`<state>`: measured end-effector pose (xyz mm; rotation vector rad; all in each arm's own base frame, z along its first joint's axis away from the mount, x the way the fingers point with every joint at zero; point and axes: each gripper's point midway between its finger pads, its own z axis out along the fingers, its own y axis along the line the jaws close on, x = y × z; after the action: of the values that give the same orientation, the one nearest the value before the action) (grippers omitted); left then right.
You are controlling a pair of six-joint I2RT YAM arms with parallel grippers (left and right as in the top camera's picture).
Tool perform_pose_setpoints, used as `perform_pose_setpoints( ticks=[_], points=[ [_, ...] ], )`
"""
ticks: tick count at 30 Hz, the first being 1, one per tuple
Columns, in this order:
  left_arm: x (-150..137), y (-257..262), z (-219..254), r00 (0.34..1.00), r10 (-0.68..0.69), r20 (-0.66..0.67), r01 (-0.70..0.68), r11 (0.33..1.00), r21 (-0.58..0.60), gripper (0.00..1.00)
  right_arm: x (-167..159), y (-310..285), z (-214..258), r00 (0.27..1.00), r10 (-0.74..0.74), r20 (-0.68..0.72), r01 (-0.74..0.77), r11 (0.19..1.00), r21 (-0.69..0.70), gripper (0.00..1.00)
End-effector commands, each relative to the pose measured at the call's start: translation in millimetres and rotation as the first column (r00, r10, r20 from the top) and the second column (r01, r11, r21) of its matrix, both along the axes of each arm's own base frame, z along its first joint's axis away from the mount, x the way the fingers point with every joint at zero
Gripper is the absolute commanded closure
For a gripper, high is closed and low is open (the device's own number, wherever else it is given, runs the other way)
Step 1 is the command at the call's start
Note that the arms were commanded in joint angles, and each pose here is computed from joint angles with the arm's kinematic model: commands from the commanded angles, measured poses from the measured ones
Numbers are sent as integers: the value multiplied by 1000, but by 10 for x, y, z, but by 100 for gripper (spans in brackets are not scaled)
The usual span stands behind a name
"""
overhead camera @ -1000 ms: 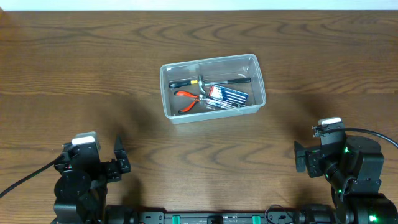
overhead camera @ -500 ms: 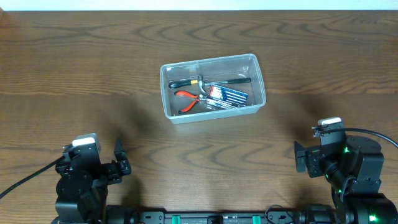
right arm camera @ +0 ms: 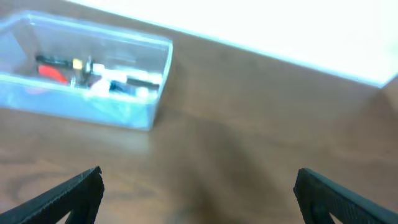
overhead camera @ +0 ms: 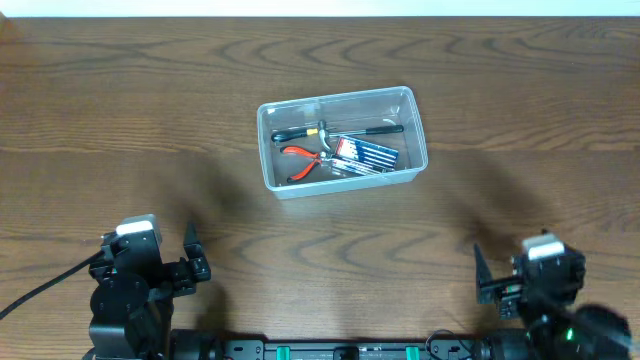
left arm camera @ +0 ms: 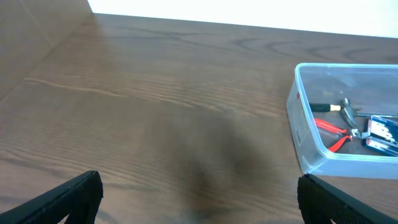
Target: Pack container
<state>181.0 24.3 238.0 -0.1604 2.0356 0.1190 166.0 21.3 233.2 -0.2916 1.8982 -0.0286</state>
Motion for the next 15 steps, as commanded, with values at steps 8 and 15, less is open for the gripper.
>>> perform_pose_setpoints(
  ticks=[8,15],
  points=[
    [-8,11,-11,1000,11,0,-11,1000,-7,2,688,253,-252,925,107,364,-127,992,29,1],
    [-8,11,-11,1000,11,0,-11,1000,-7,2,792,48,-634,947,-7,321,-3,1000,30,1]
  ],
)
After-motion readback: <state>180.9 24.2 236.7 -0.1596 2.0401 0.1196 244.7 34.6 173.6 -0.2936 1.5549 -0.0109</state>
